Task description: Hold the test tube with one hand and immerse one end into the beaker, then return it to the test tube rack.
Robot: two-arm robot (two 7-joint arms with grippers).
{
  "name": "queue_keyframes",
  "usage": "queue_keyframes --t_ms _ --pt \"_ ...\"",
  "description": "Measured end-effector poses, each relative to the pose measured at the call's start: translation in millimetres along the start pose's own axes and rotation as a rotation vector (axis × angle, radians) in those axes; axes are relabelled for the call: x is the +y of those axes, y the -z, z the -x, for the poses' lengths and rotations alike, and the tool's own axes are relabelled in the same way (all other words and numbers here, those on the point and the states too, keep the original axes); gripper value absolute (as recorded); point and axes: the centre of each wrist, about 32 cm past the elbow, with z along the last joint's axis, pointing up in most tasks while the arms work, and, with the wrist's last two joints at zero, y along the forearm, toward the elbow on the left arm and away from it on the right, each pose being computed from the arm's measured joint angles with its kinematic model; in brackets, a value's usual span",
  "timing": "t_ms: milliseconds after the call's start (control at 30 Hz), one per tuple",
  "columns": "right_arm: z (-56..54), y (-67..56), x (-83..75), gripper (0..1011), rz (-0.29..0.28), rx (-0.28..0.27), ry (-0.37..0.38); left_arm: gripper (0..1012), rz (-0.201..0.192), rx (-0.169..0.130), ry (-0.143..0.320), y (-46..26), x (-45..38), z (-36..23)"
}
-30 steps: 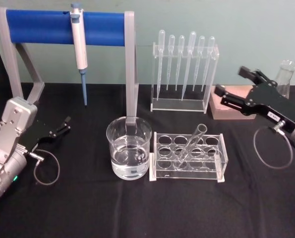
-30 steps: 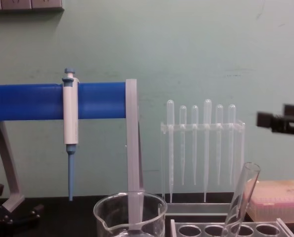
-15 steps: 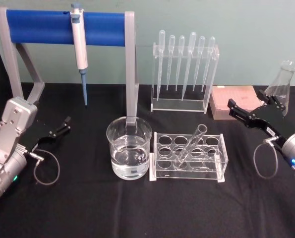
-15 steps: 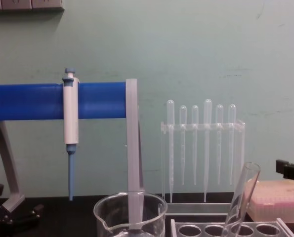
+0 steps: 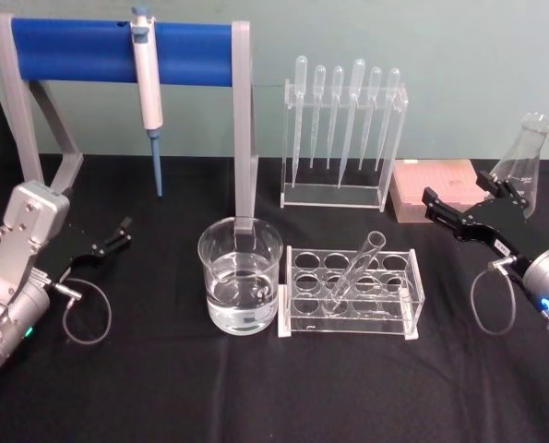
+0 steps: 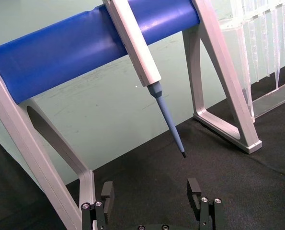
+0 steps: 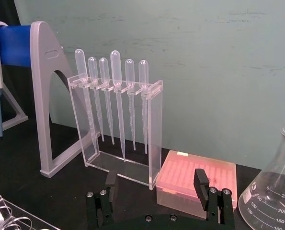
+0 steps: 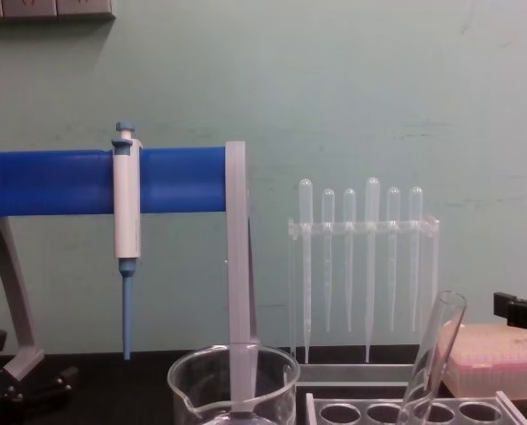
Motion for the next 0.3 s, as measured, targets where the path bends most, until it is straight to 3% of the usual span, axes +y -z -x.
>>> queue_keyframes --t_ms 300 --pt "0.3 -0.3 -0.2 1002 -0.001 -0.001 0.004 1000 0.000 0.000 0.000 0.0 0.0 0.0"
